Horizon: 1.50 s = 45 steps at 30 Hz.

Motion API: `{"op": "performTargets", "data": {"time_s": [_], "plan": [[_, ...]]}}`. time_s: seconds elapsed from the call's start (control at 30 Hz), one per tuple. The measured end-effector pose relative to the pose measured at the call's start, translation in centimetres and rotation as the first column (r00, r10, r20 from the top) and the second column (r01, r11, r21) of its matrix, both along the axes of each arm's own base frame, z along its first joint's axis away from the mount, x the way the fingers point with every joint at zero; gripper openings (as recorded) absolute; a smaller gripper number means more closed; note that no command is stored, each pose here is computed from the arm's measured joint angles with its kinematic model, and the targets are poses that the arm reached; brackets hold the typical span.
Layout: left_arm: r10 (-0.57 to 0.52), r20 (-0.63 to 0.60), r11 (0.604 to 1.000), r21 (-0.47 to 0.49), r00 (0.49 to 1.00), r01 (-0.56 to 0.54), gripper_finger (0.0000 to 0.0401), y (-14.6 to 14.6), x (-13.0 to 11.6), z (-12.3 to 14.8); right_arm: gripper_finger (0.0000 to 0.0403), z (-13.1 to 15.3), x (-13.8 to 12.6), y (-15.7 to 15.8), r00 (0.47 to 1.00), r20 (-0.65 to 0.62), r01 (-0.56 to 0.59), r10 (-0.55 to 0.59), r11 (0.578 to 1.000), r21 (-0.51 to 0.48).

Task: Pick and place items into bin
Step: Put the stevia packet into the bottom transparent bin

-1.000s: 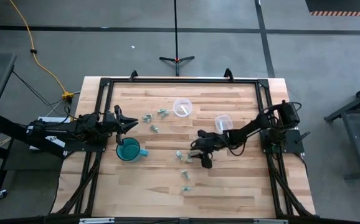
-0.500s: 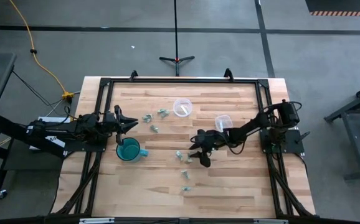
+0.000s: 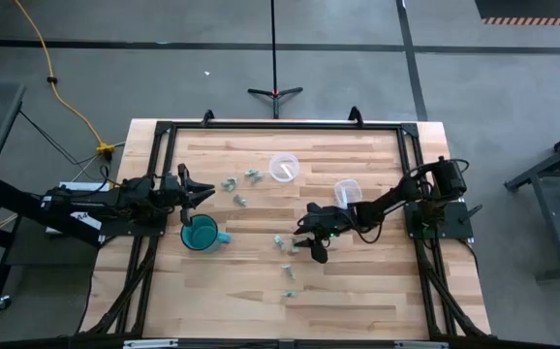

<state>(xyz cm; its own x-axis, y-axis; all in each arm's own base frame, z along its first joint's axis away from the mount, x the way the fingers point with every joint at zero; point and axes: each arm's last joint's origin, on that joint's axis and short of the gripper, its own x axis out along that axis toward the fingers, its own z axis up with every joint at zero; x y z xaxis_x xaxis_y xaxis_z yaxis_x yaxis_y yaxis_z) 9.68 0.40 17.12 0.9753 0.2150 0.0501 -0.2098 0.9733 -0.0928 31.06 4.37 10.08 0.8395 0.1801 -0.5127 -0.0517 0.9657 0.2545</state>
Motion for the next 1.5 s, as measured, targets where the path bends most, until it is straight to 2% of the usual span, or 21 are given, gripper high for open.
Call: {"op": "performTargets", "data": {"time_s": [0.37,0.67,1.27,1.4,1.5], "plan": [[0.000,0.000,1.000,0.000,1.000,0.000,0.0099,0.0,0.0,0.0,0.0170,-0.1,-0.1,0.3,1.000,-0.003,0.004,-0.004,1.000,-0.020],[0.000,0.000,1.000,0.000,1.000,0.000,0.0099,0.0,0.0,0.0,0.0173,-0.2,-0.2,0.7,0.998,-0.005,0.063,-0.063,0.996,-0.070],[0.000,0.000,1.000,0.000,1.000,0.000,0.0099,0.0,0.0,0.0,0.0178,-1.7,0.1,0.9,0.996,-0.009,0.086,-0.086,0.996,-0.015],[0.000,0.000,1.000,0.000,1.000,0.000,0.0099,0.0,0.0,0.0,0.0169,-1.7,0.1,0.9,0.996,-0.010,0.087,-0.087,0.996,-0.015],[0.000,-0.001,1.000,0.000,1.000,0.000,0.0099,0.0,0.0,0.0,0.0147,-1.7,0.1,0.9,0.996,-0.011,0.087,-0.087,0.996,-0.015]]}}
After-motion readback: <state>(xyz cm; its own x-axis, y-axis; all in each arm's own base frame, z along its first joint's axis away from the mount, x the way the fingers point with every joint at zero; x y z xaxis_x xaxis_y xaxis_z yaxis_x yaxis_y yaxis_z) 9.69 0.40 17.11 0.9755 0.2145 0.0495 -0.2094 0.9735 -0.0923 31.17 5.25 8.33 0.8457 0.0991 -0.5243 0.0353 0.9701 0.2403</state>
